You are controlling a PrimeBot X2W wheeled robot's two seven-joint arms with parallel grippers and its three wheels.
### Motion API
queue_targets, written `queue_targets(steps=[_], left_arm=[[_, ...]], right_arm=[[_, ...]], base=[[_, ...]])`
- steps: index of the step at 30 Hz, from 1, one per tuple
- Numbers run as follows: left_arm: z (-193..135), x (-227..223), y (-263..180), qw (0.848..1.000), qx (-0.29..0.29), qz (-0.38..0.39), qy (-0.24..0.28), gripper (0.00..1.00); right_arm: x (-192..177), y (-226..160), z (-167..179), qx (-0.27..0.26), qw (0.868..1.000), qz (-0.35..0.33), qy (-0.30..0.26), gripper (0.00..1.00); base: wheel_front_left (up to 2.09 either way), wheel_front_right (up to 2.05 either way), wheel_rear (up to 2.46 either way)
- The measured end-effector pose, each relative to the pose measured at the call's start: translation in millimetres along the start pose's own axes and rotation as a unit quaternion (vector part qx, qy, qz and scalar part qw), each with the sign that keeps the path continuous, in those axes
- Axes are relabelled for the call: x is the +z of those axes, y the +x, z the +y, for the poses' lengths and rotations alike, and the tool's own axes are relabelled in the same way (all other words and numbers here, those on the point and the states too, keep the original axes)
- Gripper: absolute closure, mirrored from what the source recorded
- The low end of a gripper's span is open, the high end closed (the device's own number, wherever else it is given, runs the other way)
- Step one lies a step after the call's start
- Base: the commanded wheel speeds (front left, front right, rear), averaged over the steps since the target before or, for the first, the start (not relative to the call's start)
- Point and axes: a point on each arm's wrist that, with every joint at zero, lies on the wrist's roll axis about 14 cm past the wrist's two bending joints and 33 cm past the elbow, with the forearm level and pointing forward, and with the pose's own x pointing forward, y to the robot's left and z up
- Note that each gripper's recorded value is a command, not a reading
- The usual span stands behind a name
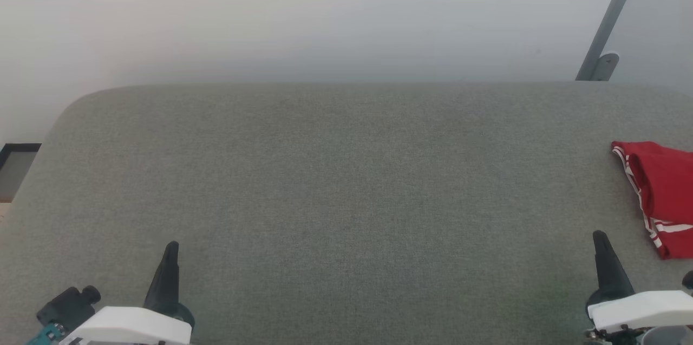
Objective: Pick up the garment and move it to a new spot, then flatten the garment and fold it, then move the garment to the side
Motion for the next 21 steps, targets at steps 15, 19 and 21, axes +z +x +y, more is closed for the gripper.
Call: queue_targets(steps=[15,19,21], left_arm=[[-8.8,-3.2,8.7,0.996,-0.005,0.007,-0.09,1.0],[-11.1,-3.9,11.1,0.993,-0.007,0.009,-0.118,1.0],[-11.9,-4.6,11.8,0.992,-0.008,0.011,-0.127,1.0]], right_arm=[[-2.0,6.1,7.2,0.004,0.996,0.006,0.091,1.0],[-2.9,7.1,8.4,0.005,0.993,0.008,0.118,1.0],[-3.6,7.3,8.6,0.004,0.992,0.009,0.128,1.0]], base=[[0.0,0.0,0.0],[0.0,0.0,0.0],[0.0,0.0,0.0]])
